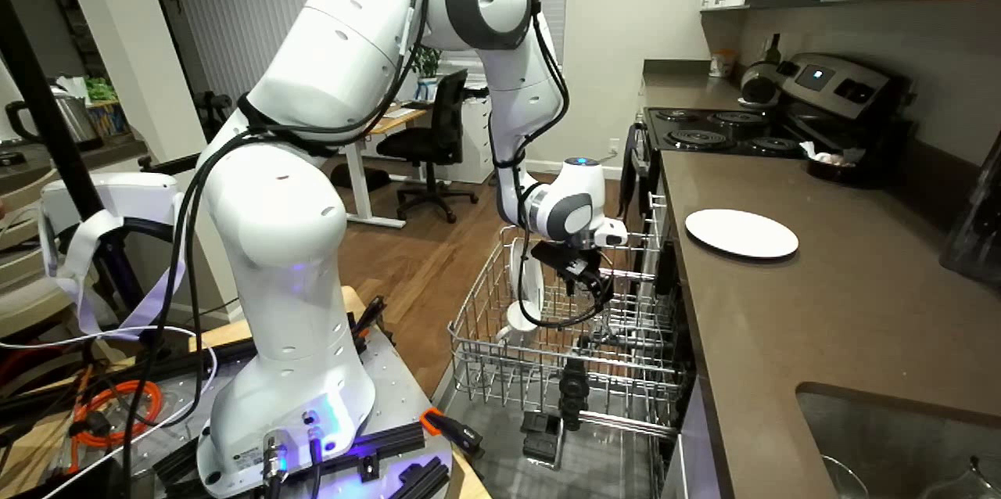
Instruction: Take the two white plates one after the other and put them vertically in the dishwasher then move the glass bottle to the right
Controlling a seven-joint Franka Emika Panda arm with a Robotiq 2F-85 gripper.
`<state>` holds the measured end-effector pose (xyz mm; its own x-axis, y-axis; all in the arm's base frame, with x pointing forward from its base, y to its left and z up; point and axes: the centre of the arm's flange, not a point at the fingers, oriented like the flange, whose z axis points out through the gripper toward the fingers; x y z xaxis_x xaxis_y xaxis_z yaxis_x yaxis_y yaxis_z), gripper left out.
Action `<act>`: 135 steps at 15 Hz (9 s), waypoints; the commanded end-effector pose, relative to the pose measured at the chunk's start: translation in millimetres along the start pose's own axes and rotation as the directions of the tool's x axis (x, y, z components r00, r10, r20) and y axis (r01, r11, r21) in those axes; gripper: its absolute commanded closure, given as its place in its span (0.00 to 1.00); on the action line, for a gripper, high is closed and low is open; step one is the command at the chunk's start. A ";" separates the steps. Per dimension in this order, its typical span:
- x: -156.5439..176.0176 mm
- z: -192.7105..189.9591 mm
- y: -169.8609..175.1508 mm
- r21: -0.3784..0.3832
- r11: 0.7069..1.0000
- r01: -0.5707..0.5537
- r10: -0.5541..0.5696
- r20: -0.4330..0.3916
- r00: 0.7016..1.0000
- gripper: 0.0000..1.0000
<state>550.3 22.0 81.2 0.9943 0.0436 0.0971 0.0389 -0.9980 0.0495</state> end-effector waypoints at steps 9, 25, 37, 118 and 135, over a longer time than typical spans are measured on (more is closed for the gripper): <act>4.9 -5.7 4.1 0.001 1.000 0.006 -0.006 0.005 1.000 0.43; 14.8 -9.1 3.5 -0.006 1.000 0.012 -0.012 -0.005 1.000 0.00; 9.7 -12.3 9.1 -0.020 1.000 0.004 -0.004 -0.010 1.000 0.38; -138.9 -55.0 -25.6 0.081 0.988 -0.133 0.123 0.114 0.986 0.37; -132.0 -24.6 -21.5 0.038 0.993 -0.113 0.107 0.134 0.985 0.25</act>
<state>415.0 39.3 83.2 0.9968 -0.0704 -0.0381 -0.0713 -0.9972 -0.0217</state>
